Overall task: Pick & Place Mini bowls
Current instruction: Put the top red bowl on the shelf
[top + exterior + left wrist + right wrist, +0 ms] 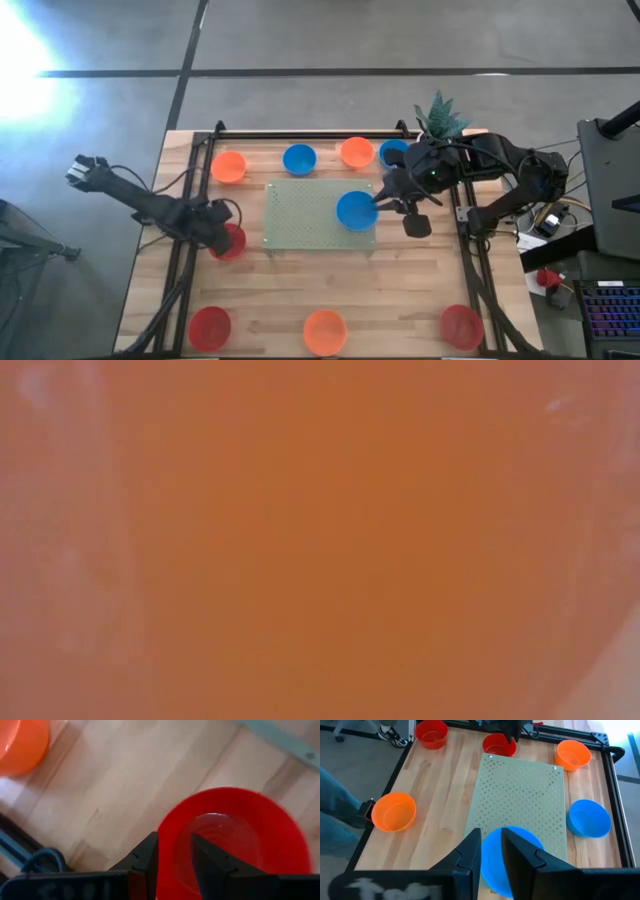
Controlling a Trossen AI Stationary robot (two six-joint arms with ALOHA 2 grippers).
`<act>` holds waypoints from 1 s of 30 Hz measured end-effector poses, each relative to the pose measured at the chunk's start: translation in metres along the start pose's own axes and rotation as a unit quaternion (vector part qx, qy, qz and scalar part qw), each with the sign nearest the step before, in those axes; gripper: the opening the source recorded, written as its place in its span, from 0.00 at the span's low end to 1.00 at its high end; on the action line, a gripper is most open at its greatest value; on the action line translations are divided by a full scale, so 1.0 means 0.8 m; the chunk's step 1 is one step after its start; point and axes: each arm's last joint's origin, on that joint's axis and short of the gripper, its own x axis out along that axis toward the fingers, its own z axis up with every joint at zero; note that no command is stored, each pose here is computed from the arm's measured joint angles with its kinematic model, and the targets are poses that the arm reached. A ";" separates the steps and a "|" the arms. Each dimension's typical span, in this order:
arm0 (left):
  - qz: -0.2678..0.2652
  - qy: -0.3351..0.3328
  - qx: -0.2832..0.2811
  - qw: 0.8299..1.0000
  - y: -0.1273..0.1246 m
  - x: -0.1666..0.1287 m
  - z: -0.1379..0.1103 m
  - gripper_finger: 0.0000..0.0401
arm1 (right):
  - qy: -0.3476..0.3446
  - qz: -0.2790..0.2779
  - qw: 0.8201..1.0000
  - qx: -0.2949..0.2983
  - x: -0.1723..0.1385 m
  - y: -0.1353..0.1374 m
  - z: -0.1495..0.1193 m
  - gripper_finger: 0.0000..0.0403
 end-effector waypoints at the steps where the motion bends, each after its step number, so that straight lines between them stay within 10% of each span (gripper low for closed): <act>1: 0.002 0.001 -0.009 1.000 0.001 0.003 -0.001 0.26 | 0.000 0.000 1.000 0.000 0.000 0.000 0.000 0.17; 30: 0.022 0.086 -0.114 0.990 0.016 0.033 0.034 0.26 | -0.002 0.000 1.000 0.006 0.000 0.000 0.000 0.18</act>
